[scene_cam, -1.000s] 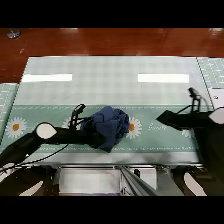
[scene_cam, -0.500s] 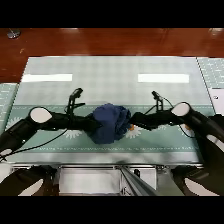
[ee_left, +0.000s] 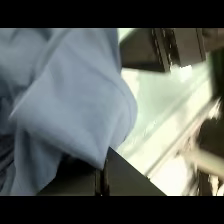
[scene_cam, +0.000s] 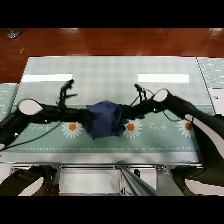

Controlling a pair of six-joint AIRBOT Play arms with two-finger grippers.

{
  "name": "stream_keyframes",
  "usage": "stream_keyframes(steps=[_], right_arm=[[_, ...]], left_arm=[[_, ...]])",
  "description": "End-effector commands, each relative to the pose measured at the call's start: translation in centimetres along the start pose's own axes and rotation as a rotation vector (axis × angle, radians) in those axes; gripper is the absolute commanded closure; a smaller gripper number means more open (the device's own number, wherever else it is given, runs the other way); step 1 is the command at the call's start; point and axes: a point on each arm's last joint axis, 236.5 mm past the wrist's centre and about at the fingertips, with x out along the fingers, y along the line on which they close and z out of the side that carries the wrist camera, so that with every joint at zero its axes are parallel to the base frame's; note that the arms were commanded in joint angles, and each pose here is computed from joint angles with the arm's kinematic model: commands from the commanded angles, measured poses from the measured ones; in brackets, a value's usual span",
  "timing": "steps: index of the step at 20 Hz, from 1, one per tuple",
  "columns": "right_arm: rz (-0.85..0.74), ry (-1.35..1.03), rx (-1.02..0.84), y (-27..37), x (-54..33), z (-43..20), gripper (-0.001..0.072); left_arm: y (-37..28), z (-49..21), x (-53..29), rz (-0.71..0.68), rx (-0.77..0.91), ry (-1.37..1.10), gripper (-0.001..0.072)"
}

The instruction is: Fold the shirts.

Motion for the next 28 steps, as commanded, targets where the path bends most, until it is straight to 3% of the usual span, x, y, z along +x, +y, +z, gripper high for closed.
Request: stream_keyframes(steps=[1,4,6,11,17,21,23,28], right_arm=[[-0.004,-0.104,-0.173,4.4,-6.7,5.3,0.0695],[0.000,-0.440,-0.356,12.9,-21.0,11.8,0.0695],[-0.022,-0.619,-0.500,18.0,-30.2,11.7,0.0695],[-0.222,-0.971,-0.730,23.4,-46.3,2.7,0.0695],[-0.429,-1.111,-0.736,20.5,-53.4,-9.6,0.0694],[-0.485,-1.065,-0.660,17.2,-52.7,-12.8,0.0694],[-0.503,-0.985,-0.619,15.3,-50.6,-12.3,0.0694],[-0.599,-0.722,-0.483,7.9,-42.6,-6.5,0.0697]], left_arm=[[-2.4,8.3,-5.6,-0.020,0.055,-0.207,0.0680],[-7.4,17.2,-14.6,-0.016,0.196,-0.477,0.0680],[-11.2,20.7,-20.9,0.002,0.293,-0.624,0.0680],[-18.5,21.6,-34.0,0.175,0.489,-0.877,0.0680],[-21.6,14.8,-43.3,0.602,0.609,-1.086,0.0681],[-19.8,10.5,-42.2,0.713,0.545,-1.013,0.0680],[-16.3,9.0,-38.7,0.679,0.471,-0.901,0.0680],[-2.0,2.8,-25.1,0.503,0.085,-0.546,0.0680]])
